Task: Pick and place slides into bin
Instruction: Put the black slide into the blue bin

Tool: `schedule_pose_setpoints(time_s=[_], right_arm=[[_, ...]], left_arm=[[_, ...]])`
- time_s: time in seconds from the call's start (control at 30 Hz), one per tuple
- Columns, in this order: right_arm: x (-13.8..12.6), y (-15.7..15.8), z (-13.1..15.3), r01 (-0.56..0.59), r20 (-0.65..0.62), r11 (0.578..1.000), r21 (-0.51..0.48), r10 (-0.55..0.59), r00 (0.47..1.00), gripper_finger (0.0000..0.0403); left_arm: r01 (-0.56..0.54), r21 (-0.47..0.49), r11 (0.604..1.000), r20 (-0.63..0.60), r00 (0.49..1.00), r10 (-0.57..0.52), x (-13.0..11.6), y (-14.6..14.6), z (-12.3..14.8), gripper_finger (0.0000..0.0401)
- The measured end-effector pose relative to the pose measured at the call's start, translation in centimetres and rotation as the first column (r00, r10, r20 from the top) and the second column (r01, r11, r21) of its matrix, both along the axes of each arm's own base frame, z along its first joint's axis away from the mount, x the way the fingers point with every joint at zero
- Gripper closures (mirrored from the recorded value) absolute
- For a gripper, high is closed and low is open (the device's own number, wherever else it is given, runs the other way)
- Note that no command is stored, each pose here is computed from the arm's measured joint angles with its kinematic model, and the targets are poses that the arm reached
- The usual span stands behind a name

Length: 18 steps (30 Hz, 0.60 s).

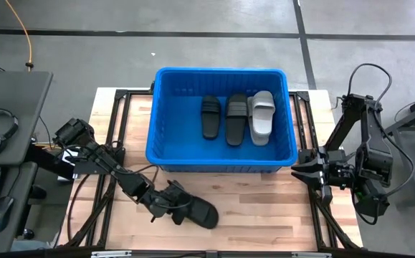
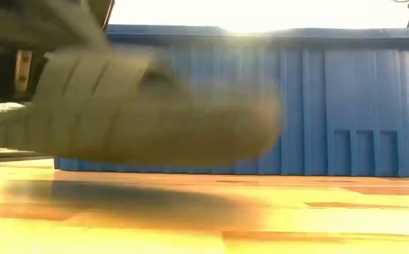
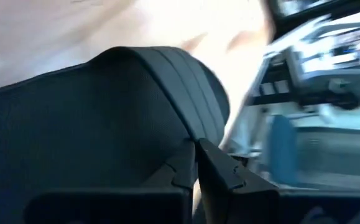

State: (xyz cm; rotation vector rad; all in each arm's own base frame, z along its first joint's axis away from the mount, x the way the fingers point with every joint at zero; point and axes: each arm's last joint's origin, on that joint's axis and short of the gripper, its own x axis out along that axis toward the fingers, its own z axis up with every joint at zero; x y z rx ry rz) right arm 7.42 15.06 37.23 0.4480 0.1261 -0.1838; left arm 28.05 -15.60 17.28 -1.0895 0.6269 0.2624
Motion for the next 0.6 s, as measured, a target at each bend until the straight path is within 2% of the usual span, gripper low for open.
schedule_pose_setpoints(time_s=[0.3,0.6], right_arm=[[0.0,0.0,0.0,0.000,0.002,1.000,0.007,0.000,1.000,0.0320],[0.0,0.1,0.1,0.000,0.007,1.000,0.026,0.000,1.000,0.0320]], left_arm=[[0.006,-0.055,0.998,0.108,0.994,0.000,1.4,-0.8,2.6,0.0399],[0.051,-0.013,0.999,0.279,0.959,-0.045,3.6,-2.1,8.3,0.0400]])
